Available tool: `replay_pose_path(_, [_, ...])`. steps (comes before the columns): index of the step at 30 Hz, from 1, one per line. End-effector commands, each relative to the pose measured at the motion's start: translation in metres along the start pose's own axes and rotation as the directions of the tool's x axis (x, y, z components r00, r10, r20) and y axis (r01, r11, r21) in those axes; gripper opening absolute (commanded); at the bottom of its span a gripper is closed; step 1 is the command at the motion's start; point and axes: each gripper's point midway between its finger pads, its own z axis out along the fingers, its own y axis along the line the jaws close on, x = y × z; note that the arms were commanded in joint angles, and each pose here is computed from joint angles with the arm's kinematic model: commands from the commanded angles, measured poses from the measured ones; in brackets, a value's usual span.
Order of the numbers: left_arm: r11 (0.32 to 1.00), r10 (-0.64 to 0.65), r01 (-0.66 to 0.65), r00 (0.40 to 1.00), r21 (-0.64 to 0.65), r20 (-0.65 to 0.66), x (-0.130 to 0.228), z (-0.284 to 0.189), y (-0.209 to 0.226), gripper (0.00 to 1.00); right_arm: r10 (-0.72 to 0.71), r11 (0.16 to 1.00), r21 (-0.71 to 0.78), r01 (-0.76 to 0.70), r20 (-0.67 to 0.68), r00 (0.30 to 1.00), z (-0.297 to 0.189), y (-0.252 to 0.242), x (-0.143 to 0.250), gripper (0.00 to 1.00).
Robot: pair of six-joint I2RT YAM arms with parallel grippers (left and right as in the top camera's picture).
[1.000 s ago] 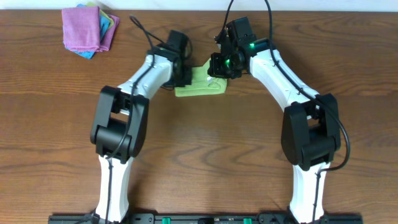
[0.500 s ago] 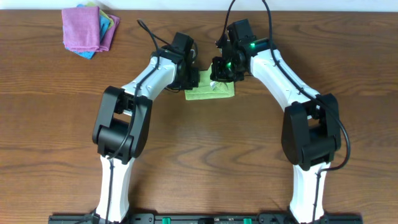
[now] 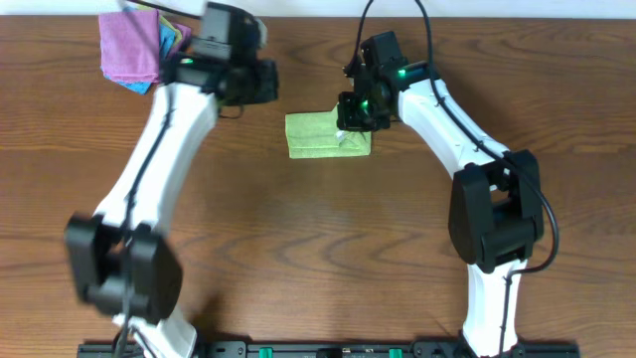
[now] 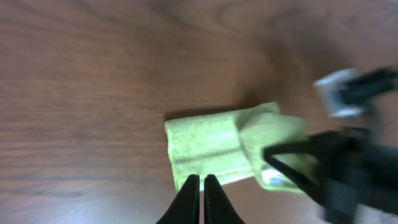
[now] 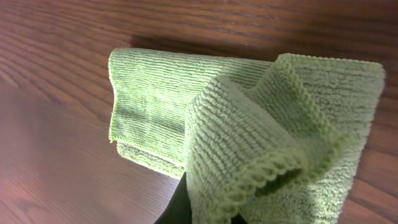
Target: Fold the cloth
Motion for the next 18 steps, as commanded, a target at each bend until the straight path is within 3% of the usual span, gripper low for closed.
replay_pose_path(1, [0.999,0.039,-0.039,0.996,-0.003,0.081,-0.016,-0.047,0.007,0.06,-0.099,0.995,-0.016,0.100,0.047,0.994,-0.008,0.028,-0.006,0.01])
replay_pose_path(8, [1.000,-0.021,0.020,0.991,0.008,0.134,-0.013,-0.119,0.033,0.06,-0.180,0.981,0.095,0.170,0.103,0.978,0.001,0.041,-0.011,0.01])
replay_pose_path(18, [0.999,-0.031,0.029,0.993,0.018,0.117,-0.008,-0.124,0.037,0.06,-0.213,0.971,0.128,0.201,0.094,0.972,0.026,0.044,-0.007,0.01])
